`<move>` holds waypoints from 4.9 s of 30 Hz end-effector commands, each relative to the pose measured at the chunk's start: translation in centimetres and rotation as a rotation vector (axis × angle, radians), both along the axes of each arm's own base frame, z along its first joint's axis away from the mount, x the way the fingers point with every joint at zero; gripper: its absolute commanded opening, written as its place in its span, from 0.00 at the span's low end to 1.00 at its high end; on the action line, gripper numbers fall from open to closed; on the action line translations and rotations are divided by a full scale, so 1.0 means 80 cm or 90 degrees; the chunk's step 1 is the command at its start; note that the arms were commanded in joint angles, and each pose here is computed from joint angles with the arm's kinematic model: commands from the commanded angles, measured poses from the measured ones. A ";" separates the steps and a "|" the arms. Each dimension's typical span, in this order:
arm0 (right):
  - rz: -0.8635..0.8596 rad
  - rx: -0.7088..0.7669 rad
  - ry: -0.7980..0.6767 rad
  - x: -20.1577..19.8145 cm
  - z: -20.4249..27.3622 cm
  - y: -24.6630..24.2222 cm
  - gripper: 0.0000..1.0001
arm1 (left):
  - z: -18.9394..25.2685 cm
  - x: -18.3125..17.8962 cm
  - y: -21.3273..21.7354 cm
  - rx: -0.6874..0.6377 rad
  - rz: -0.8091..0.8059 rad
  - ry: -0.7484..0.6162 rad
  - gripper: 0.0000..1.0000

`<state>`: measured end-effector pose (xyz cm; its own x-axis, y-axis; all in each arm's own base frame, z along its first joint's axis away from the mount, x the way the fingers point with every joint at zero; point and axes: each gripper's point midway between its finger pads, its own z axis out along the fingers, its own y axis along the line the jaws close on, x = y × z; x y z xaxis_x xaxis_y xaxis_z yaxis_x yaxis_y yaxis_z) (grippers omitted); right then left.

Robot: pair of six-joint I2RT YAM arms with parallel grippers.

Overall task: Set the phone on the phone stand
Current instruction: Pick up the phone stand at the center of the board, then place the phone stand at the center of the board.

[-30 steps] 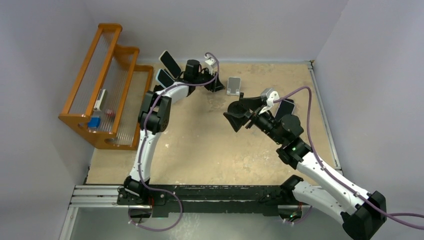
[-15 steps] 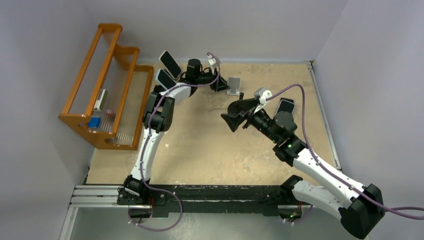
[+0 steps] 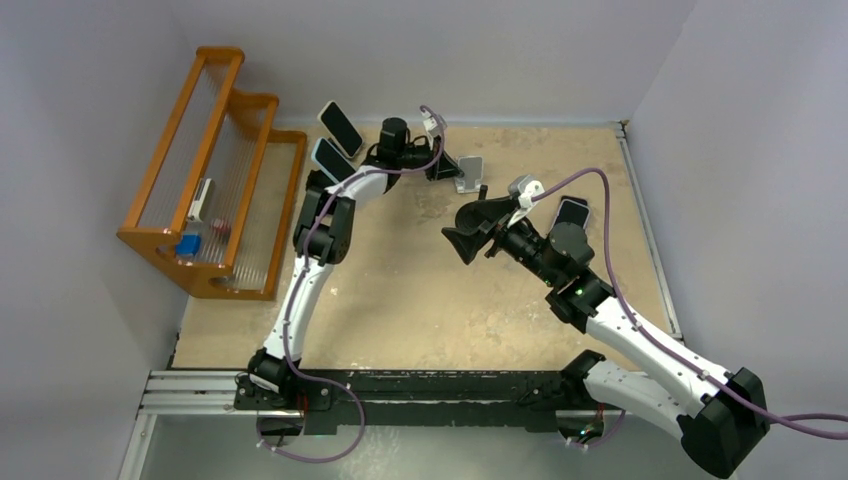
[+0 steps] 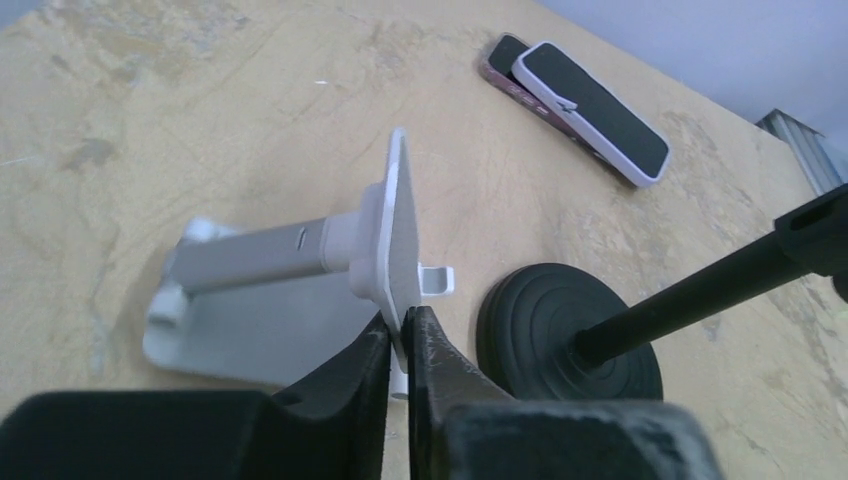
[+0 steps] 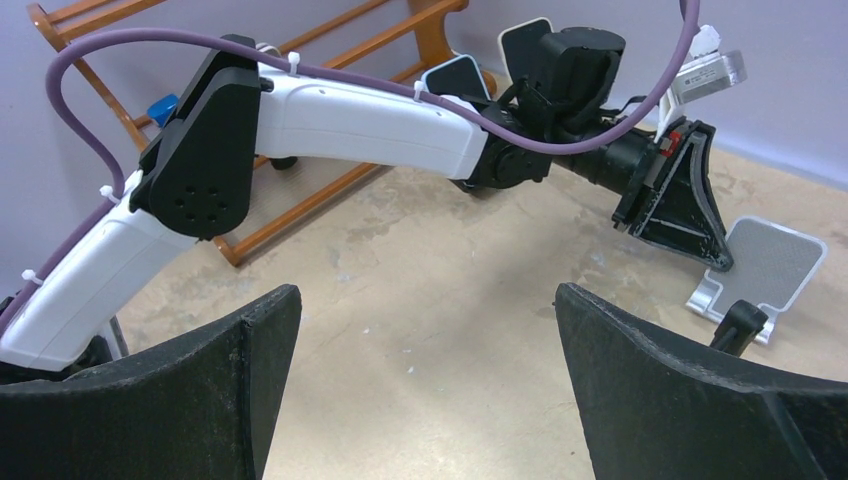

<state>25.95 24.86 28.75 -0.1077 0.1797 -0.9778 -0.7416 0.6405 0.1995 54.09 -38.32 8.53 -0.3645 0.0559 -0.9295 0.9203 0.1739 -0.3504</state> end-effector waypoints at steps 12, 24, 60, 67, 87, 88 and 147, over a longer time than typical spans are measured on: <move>-0.009 0.015 -0.036 -0.001 0.021 -0.005 0.99 | 0.064 -0.006 0.037 -0.079 0.050 -0.077 0.00; 0.006 0.018 -0.043 -0.005 0.020 -0.001 0.99 | 0.183 -0.017 0.128 -0.108 0.332 -0.210 0.00; 0.079 0.053 -0.043 -0.041 0.019 0.004 0.99 | 0.062 -0.200 0.373 0.014 0.765 -0.001 0.00; 0.078 0.047 -0.036 -0.036 0.012 0.007 0.99 | 0.051 -0.188 0.378 0.012 0.783 0.009 0.00; 0.070 0.034 -0.024 -0.027 0.001 0.010 0.99 | 0.020 -0.161 0.389 0.007 0.847 0.092 0.04; 0.068 0.034 -0.023 -0.026 0.000 0.010 0.99 | 0.017 -0.160 0.388 0.013 0.846 0.100 0.07; -0.392 0.163 0.091 0.108 0.055 -0.128 0.99 | 0.058 -0.205 0.370 0.063 0.700 0.172 0.63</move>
